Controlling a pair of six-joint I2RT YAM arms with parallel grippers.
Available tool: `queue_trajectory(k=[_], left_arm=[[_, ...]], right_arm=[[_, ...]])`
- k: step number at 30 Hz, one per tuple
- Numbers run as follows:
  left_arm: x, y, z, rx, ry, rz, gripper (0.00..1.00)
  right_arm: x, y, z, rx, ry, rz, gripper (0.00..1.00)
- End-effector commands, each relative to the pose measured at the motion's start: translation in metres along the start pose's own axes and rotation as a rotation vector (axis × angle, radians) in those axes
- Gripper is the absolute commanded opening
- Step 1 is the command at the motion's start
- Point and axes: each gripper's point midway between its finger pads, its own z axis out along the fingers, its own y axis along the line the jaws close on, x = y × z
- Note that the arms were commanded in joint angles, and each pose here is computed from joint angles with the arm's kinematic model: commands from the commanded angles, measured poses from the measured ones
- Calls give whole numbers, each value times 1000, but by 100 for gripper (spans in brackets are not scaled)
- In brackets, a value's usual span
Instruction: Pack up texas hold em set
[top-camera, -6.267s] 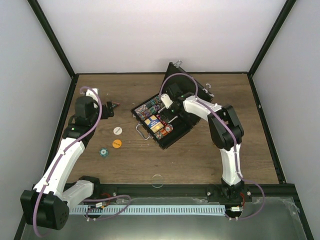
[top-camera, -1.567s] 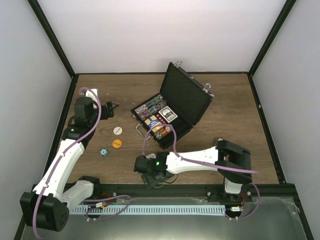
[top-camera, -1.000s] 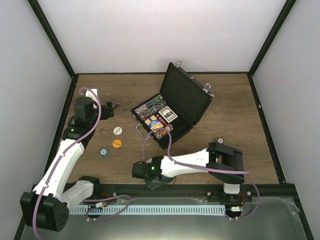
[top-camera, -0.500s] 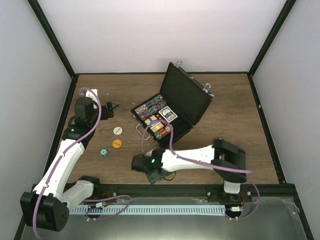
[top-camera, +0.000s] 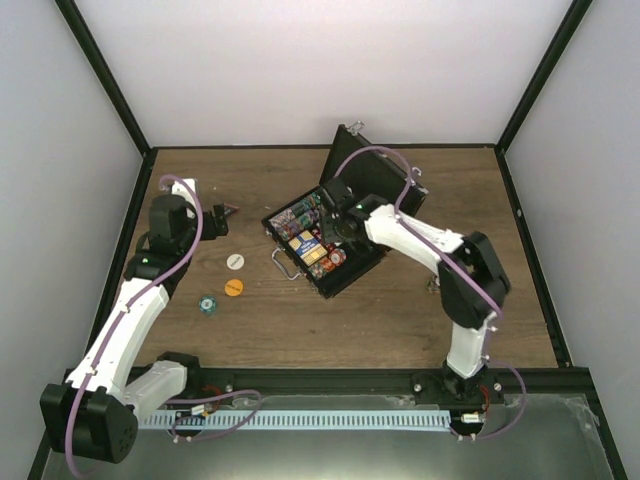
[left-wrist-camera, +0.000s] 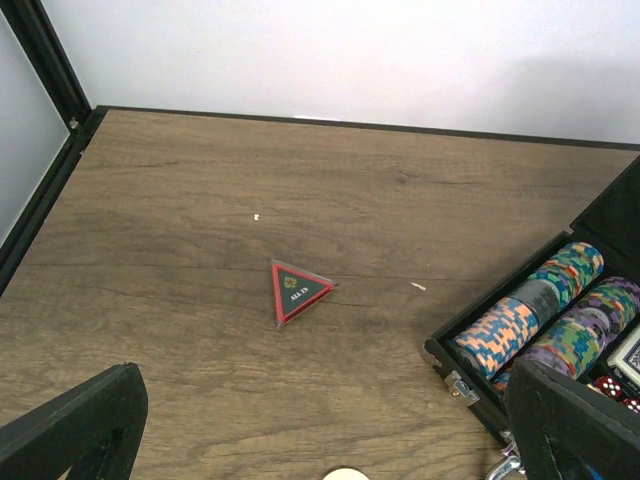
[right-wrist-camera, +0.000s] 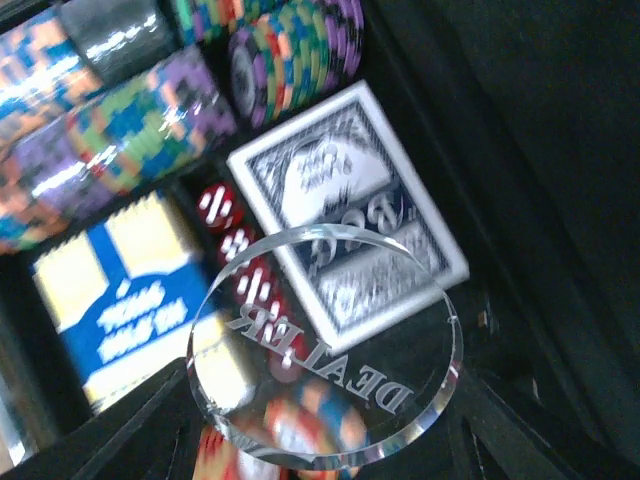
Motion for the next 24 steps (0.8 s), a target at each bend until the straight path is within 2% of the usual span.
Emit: queue_trajectory(k=[1, 6, 11, 21, 24], left_arm=[[3, -2, 1, 7, 1, -3, 100], [4, -2, 3, 7, 8, -1, 100], [6, -3, 6, 11, 20, -1, 100], [9, -3, 8, 10, 30, -1, 100], [9, -3, 9, 8, 32, -2, 100]], right_arm=[[-44, 1, 40, -25, -48, -80, 56], [-58, -2, 78, -18, -15, -86, 56], [-51, -7, 107, 1, 50, -99, 56], [-40, -13, 110, 22, 86, -111, 60], [-43, -11, 104, 14, 78, -106, 65]])
